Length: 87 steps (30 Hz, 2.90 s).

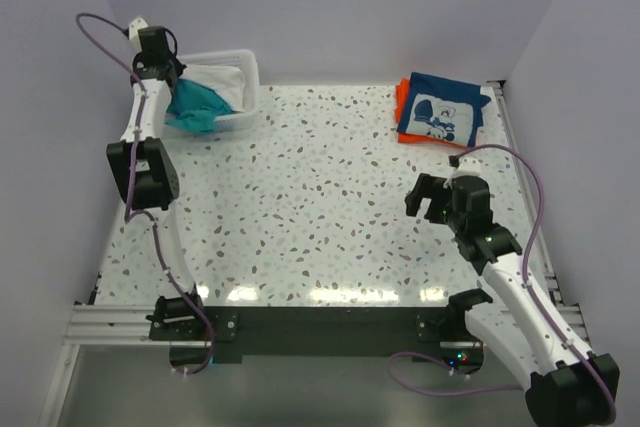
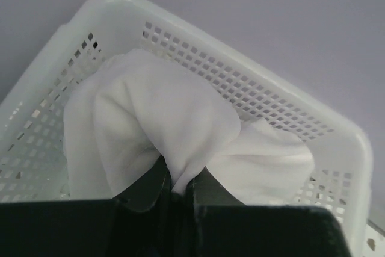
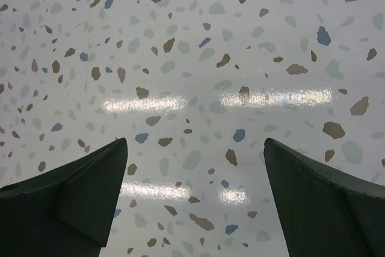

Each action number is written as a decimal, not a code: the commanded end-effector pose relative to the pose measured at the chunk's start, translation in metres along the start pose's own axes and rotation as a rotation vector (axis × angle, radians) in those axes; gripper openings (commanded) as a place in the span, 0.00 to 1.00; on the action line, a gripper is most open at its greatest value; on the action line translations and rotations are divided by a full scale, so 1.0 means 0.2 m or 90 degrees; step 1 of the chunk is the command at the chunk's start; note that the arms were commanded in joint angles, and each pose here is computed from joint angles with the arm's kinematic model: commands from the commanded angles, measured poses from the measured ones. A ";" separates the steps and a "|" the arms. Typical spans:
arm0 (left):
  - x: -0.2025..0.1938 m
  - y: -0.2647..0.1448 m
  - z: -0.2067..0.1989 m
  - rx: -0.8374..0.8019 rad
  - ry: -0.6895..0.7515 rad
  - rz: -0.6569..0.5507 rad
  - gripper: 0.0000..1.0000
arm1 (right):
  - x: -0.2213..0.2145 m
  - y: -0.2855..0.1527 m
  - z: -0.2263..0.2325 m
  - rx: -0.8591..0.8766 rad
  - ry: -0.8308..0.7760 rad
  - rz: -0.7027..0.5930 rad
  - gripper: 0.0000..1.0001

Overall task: Fold and stack the t-shirts
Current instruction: Grab the tshirt from the pile, then move the tshirt to the center of the board

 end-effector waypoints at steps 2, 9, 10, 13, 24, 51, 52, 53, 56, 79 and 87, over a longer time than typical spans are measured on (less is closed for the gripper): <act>0.55 -0.42 -0.29 -0.127 -0.045 -0.164 0.05 | 0.09 -0.04 0.01 0.004 -0.002 -0.048 0.99; 0.68 -0.64 -0.38 -0.178 -0.056 -0.198 0.06 | 0.09 -0.05 0.00 0.003 0.000 -0.053 0.99; 0.68 -0.66 -0.39 -0.181 -0.056 -0.201 0.04 | 0.09 -0.05 0.00 0.003 0.000 -0.054 0.99; 0.64 -0.67 -0.42 -0.184 -0.041 -0.202 0.04 | 0.09 -0.05 0.01 0.005 0.001 -0.053 0.99; 0.03 -0.40 -0.43 -0.176 0.045 -0.047 0.08 | 0.08 -0.04 0.00 -0.001 0.001 -0.047 0.99; 0.02 -0.27 -0.37 -0.121 0.080 -0.056 0.26 | 0.07 0.00 0.01 0.002 0.001 -0.034 0.99; 0.03 -0.28 -0.38 -0.121 0.077 -0.059 0.20 | 0.07 0.00 0.01 0.002 0.001 -0.034 0.99; 0.06 -0.30 -0.39 -0.125 0.069 -0.064 0.14 | 0.07 0.00 0.01 0.000 0.000 -0.033 0.99; 0.14 -0.36 -0.45 -0.142 0.056 -0.094 0.02 | 0.08 0.00 0.00 -0.005 -0.001 -0.031 0.99; 0.56 -1.36 -1.08 -0.550 -0.013 -0.208 0.00 | 0.06 0.01 0.01 0.004 0.011 -0.040 0.99; 0.59 -1.85 -1.23 -0.689 -0.006 -0.240 0.00 | 0.06 0.00 0.02 0.014 0.016 -0.049 0.99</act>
Point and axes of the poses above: each gripper's point midway between its finger pads, its own y axis out along the fingers, its own z axis along the line the jaws close on, x = y × z, the point moved 5 cm from there along -y, back along the fingers, and after that the axes turned 11 degrees about -y, right-handed, at the moved point
